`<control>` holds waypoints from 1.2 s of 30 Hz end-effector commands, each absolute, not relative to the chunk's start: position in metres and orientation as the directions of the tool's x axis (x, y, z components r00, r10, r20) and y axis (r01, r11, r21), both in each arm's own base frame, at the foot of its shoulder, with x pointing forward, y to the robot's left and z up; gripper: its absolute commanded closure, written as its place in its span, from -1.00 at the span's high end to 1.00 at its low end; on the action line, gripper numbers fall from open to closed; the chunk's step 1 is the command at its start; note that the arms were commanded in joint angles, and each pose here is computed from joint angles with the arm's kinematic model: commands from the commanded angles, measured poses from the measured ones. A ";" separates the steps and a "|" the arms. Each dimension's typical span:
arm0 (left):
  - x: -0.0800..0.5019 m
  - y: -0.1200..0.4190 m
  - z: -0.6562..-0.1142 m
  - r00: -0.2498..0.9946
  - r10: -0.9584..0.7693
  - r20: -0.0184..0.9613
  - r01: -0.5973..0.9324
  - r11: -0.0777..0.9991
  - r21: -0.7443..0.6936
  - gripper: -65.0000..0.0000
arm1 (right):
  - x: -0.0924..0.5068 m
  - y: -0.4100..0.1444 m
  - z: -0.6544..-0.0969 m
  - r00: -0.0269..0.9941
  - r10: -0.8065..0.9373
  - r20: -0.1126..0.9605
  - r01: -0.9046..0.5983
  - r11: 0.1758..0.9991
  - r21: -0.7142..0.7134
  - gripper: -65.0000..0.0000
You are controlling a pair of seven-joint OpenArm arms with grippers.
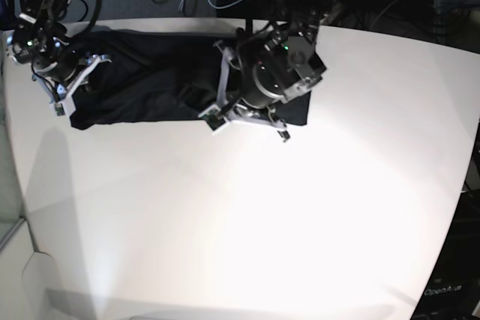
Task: Fold the T-shirt properly
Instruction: 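Lay the folded end down and press it flat with the left gripper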
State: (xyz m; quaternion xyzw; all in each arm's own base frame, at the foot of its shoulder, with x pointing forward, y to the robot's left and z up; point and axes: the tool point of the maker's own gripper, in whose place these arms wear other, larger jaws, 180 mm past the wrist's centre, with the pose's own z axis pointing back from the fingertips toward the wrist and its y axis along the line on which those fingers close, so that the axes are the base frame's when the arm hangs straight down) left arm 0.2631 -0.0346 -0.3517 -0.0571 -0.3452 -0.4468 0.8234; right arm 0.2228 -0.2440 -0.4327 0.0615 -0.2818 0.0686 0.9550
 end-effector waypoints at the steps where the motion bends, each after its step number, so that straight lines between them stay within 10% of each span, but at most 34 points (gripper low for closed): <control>1: 0.270 -0.038 -0.342 0.350 -0.674 0.651 0.763 0.608 0.219 -1.00 | 0.205 -0.245 -0.445 0.878 0.128 0.462 -0.178 0.982 0.067 -0.84; 13: 0.256 -0.036 -0.389 0.434 -0.696 0.572 0.790 0.599 0.129 -1.00 | 0.205 -0.245 -0.446 0.878 0.127 0.461 -0.178 0.982 0.068 -0.84; 36: 0.242 -0.099 -0.349 0.210 -0.738 0.641 0.879 0.429 0.206 -1.00 | 0.205 -0.245 -0.446 0.878 0.127 0.461 -0.178 0.982 0.068 -0.84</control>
